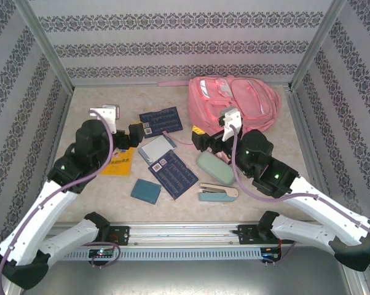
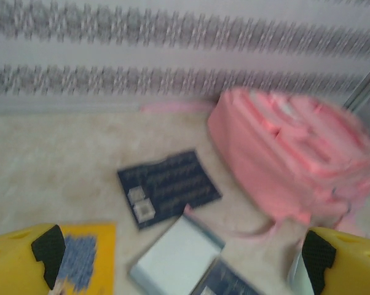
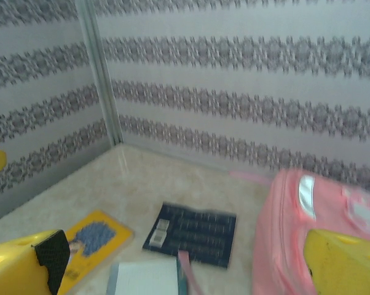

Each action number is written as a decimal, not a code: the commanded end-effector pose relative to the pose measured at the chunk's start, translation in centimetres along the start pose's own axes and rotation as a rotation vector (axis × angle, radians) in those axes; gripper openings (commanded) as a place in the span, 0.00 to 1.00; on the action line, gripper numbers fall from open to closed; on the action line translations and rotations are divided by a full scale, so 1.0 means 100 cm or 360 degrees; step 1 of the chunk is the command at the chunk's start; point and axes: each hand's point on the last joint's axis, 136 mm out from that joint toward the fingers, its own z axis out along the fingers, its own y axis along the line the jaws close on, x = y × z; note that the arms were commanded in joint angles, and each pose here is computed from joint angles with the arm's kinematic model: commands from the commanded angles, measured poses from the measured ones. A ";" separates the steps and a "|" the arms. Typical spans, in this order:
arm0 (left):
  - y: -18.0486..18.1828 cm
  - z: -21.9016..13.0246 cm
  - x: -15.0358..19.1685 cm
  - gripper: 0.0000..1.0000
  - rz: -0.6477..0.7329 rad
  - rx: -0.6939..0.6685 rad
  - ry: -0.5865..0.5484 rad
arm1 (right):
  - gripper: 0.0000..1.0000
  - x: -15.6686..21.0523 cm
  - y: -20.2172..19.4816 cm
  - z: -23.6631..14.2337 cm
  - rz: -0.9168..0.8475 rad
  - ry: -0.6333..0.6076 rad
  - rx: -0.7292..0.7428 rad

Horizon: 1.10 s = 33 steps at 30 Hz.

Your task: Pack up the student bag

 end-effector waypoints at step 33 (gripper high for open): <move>-0.006 0.152 0.138 0.96 -0.0925 0.0185 0.0935 | 0.92 0.165 -0.126 0.072 0.0919 0.1071 0.0469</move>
